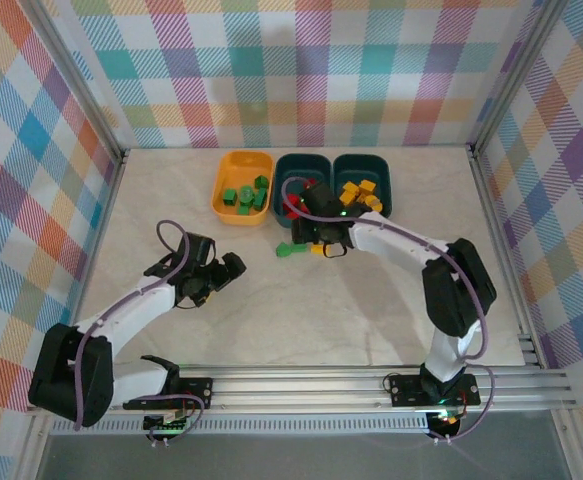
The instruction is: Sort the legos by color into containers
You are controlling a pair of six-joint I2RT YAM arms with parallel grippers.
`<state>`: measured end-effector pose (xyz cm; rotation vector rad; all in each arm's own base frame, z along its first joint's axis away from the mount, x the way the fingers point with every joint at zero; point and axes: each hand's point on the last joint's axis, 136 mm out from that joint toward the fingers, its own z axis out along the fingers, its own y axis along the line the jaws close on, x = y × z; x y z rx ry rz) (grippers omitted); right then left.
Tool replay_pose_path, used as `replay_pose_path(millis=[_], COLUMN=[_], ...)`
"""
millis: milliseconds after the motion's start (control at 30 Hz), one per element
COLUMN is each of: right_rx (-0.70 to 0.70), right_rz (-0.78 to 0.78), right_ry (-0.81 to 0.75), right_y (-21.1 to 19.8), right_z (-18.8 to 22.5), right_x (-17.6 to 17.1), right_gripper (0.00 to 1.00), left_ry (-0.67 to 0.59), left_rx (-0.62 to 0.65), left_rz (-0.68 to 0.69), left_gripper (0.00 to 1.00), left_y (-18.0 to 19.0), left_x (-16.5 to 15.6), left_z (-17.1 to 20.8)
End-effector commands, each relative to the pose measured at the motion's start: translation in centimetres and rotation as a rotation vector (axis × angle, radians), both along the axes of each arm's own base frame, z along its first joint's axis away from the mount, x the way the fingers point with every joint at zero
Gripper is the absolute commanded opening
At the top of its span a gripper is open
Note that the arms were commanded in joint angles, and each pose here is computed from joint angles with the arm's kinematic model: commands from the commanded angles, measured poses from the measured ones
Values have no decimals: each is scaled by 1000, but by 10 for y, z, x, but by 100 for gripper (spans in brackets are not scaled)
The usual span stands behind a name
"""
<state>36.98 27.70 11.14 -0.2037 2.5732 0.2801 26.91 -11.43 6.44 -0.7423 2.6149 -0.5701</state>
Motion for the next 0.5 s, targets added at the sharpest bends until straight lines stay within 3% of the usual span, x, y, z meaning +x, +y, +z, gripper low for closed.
replay_pose_path(millis=[0,167,467], right_rx=[-73,-231,-262], right_rz=[-51,63,55], right_ry=[-4,30,111], right_y=[-17,-22,-36], right_z=[-23,-43,-68], right_x=[16,19,-5], right_gripper=[69,70,72], left_ry=[14,5,12], left_rx=[-18,-16,-21], left_rz=[8,15,21], left_gripper=[100,100,100], left_y=[-2,2,3], left_x=[2,-4,-9], left_z=[7,8,1])
